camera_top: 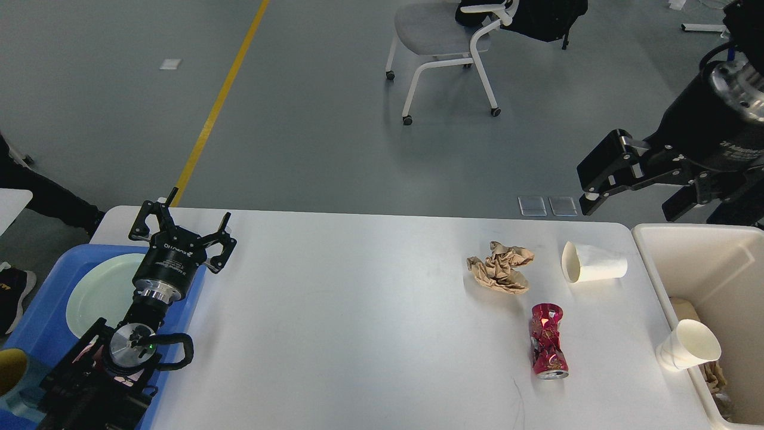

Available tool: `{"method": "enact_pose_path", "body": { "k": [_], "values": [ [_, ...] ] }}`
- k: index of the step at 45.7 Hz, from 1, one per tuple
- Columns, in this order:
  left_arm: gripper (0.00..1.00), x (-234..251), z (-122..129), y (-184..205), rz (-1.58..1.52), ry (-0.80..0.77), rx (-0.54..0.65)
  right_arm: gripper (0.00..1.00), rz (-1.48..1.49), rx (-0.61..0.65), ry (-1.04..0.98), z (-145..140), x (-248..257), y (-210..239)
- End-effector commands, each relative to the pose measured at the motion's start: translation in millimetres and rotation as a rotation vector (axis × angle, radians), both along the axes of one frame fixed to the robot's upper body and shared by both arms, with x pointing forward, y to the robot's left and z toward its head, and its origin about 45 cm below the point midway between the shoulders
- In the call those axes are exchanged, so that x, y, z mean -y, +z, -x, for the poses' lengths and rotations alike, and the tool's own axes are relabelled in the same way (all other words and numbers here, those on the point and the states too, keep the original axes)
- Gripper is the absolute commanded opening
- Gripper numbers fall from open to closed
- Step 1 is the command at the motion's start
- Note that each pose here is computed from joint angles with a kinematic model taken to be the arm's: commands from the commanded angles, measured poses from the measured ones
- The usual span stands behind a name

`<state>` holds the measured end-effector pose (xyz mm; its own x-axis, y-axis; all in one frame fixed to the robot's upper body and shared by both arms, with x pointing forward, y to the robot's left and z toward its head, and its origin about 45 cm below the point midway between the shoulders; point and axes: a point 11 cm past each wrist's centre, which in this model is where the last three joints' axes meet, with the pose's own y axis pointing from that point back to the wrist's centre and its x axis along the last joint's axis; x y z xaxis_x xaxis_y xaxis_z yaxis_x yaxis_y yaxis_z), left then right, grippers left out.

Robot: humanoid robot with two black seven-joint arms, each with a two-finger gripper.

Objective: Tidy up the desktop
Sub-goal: 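Move the right gripper over the brown paper near the red can and lower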

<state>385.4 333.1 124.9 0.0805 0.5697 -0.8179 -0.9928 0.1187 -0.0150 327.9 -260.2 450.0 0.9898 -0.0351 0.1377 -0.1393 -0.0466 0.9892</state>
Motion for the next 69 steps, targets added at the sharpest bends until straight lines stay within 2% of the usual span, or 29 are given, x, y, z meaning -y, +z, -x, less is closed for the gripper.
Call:
{"method": "enact_pose_path", "body": {
  "k": [1,15,21,30,36,43,53,55,63,64,69],
  "values": [
    [0.96,0.0,0.0,0.0,0.000,0.000,0.000,1.00,-0.008,0.003,0.003,0.0,-2.7,1.2],
    [0.96,0.0,0.0,0.0,0.000,0.000,0.000,1.00,-0.016,-0.001,0.009,-2.8,-9.7,-0.7],
    [0.96,0.0,0.0,0.0,0.000,0.000,0.000,1.00,-0.078,-0.026,-0.040,-15.7,-10.6,-19.7],
    [0.96,0.0,0.0,0.0,0.000,0.000,0.000,1.00,-0.113,0.049,-0.175,-49.0,-2.5,-74.9],
    [0.96,0.0,0.0,0.0,0.000,0.000,0.000,1.00,-0.073,0.080,-0.217,-59.7,-0.4,-118.0],
    [0.96,0.0,0.0,0.0,0.000,0.000,0.000,1.00,-0.091,0.097,-0.192,-73.1,-27.8,-164.5],
    [0.96,0.0,0.0,0.0,0.000,0.000,0.000,1.00,-0.068,0.097,-0.203,-93.4,-32.8,-235.8],
    [0.96,0.0,0.0,0.0,0.000,0.000,0.000,1.00,-0.062,0.126,-0.213,-103.7,-29.9,-247.1],
    [0.96,0.0,0.0,0.0,0.000,0.000,0.000,1.00,-0.047,0.179,-0.235,-116.4,-25.2,-284.7],
    [0.96,0.0,0.0,0.0,0.000,0.000,0.000,1.00,-0.028,0.255,-0.199,-117.6,-41.4,-329.0],
    [0.96,0.0,0.0,0.0,0.000,0.000,0.000,1.00,-0.028,0.281,-0.199,-114.5,-46.5,-341.7]
  ]
}}
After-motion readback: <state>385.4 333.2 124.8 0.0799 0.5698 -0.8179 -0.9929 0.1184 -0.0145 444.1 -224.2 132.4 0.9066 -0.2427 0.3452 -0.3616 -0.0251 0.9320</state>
